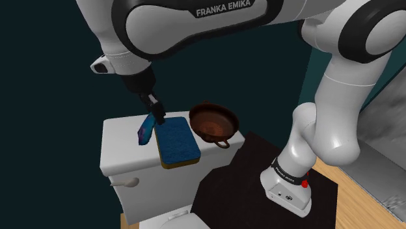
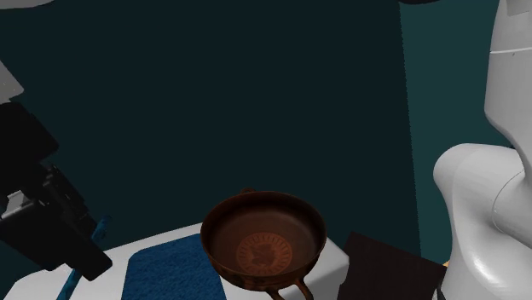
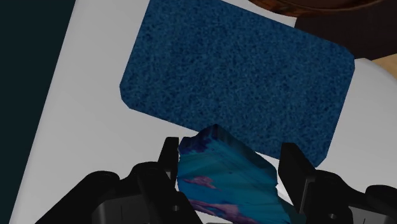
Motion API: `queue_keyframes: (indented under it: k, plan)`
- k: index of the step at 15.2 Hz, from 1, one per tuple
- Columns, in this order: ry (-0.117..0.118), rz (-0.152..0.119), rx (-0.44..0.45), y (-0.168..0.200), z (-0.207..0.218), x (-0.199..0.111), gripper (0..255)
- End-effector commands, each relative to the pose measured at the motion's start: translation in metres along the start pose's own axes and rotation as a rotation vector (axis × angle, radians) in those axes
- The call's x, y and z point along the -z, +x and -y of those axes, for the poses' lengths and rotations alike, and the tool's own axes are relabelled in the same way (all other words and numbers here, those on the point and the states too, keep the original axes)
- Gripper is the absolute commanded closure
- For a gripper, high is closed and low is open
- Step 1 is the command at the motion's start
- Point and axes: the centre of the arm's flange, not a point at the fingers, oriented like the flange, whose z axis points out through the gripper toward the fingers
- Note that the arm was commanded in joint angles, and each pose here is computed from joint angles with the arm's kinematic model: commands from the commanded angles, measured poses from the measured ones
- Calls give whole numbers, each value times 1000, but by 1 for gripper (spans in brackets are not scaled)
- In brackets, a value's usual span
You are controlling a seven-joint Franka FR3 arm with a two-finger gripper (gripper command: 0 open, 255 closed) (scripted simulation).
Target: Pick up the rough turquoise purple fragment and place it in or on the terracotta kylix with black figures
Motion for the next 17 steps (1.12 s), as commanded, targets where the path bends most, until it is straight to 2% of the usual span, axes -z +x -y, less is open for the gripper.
queue_keyframes:
  k: [1, 14, 15, 17]
  plan:
    - [0, 0, 0, -4, 0, 10, 255]
    - [0, 0, 0, -26, 6, 75, 255]
    - [0, 0, 0, -27, 6, 76, 255]
    - [0, 0, 0, -51, 13, 70, 255]
